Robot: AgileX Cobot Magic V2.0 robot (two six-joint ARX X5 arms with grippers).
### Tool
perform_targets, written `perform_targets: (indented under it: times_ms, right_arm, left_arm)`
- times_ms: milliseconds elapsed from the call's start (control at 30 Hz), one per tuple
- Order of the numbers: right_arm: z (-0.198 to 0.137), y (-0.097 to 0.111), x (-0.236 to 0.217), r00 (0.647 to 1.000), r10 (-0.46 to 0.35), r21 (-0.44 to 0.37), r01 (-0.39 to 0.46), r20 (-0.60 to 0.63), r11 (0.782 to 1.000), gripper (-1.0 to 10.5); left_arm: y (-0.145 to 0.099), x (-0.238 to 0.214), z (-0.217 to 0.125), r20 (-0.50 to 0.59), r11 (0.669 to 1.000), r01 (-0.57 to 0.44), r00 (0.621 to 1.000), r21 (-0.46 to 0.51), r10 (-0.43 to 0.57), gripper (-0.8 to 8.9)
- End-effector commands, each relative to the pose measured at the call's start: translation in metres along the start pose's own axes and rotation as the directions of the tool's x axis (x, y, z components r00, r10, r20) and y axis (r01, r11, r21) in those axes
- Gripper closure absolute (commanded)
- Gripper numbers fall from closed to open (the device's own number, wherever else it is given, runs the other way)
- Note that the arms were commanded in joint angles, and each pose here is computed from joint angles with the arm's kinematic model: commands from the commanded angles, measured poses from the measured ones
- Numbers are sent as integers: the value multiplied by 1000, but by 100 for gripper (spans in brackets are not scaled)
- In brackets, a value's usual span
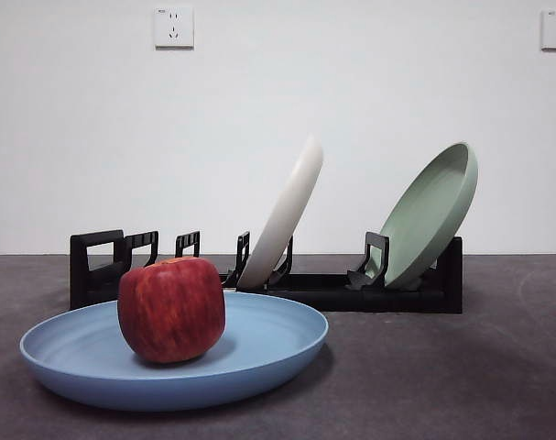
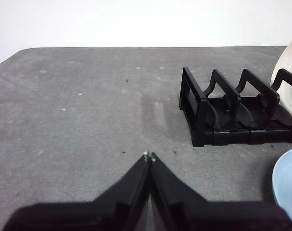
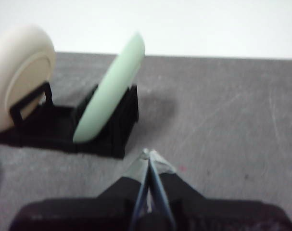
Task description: Take the blue plate from the plate rack,put the plate on the table,take the apple from the table,put the apple in the plate
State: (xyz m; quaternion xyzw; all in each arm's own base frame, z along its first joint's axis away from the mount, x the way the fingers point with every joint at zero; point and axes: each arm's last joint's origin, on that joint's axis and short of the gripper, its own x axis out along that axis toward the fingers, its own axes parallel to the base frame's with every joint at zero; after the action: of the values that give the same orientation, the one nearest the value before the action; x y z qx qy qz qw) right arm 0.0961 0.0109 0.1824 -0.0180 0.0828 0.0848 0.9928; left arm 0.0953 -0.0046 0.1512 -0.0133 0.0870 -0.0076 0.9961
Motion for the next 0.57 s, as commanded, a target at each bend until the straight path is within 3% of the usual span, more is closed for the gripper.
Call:
perform_targets:
  times_ms: [33, 200, 567]
  right_arm:
    - [-15, 0, 2, 1000, -4, 20, 4, 9, 1000, 963]
    - [-33, 1, 5, 1000, -4, 30, 4, 0, 1000, 963]
    - [-34, 0, 5, 1000, -8, 49, 8, -7, 999, 963]
  left_arm:
    - [0, 1, -4, -6, 1000, -7, 1000, 5, 7, 816]
    - [0, 1, -4, -6, 1000, -7, 1000, 5, 7, 816]
    - [0, 1, -4, -5, 1000, -7, 1000, 5, 7, 816]
